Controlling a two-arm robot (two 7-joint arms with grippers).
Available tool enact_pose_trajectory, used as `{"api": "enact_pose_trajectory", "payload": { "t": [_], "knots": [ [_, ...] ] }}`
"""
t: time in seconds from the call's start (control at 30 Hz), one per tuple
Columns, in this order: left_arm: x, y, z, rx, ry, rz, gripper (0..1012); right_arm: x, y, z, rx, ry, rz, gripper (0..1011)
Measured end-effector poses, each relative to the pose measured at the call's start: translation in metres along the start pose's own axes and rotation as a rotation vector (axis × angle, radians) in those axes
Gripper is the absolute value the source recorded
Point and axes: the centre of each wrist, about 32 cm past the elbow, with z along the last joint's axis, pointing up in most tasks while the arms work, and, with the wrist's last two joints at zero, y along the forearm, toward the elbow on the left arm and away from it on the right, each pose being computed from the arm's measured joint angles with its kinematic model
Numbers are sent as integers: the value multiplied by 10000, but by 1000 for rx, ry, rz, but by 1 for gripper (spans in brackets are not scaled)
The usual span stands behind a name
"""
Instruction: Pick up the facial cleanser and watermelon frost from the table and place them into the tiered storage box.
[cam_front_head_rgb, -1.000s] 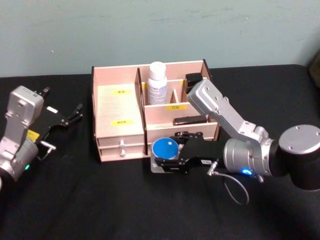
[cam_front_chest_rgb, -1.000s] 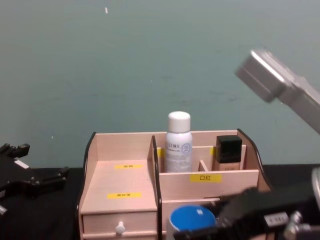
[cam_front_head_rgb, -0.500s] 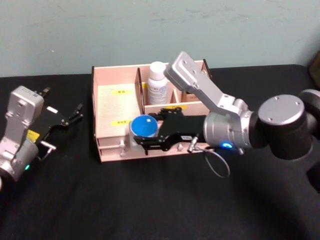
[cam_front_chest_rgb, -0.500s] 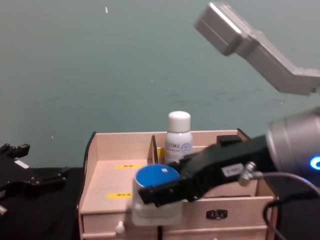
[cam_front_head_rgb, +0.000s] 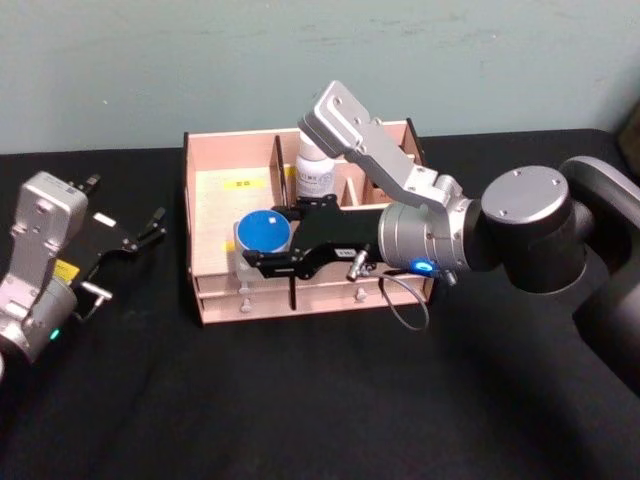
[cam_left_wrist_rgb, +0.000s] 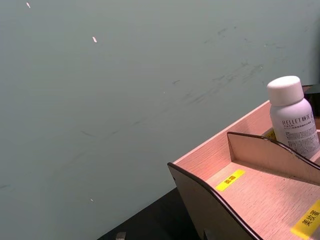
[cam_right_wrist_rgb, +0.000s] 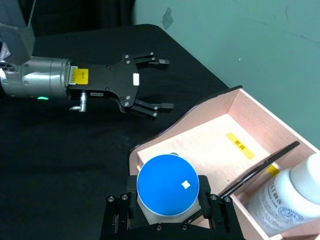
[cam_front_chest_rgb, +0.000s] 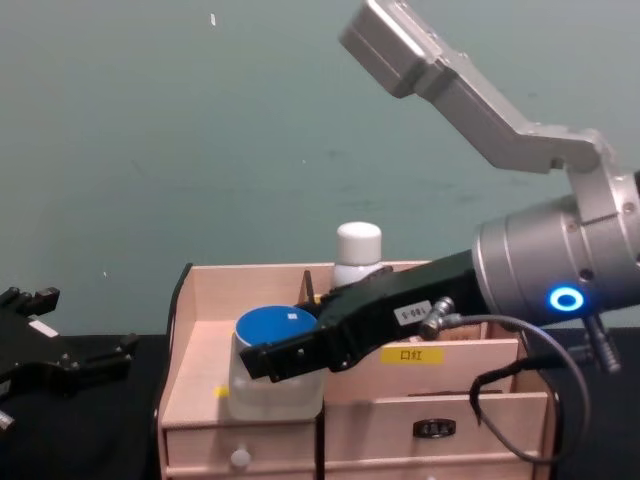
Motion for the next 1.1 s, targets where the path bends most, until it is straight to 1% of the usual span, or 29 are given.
{"api": "enact_pose_trajectory", "payload": {
  "t": [0.47, 0.7, 0.9, 1.1],
  "knots": [
    [0, 0, 0, 0, 0, 0, 1010, 153, 168, 42, 16, 9, -4, 726],
    [0, 0, 0, 0, 0, 0, 1010, 232, 247, 51, 12, 13, -5, 728],
    [0, 0, 0, 0, 0, 0, 1010, 321, 322, 53, 9, 13, -12, 728],
    [0, 0, 0, 0, 0, 0, 1009, 370, 377, 56, 9, 12, -10, 728]
  ]
}}
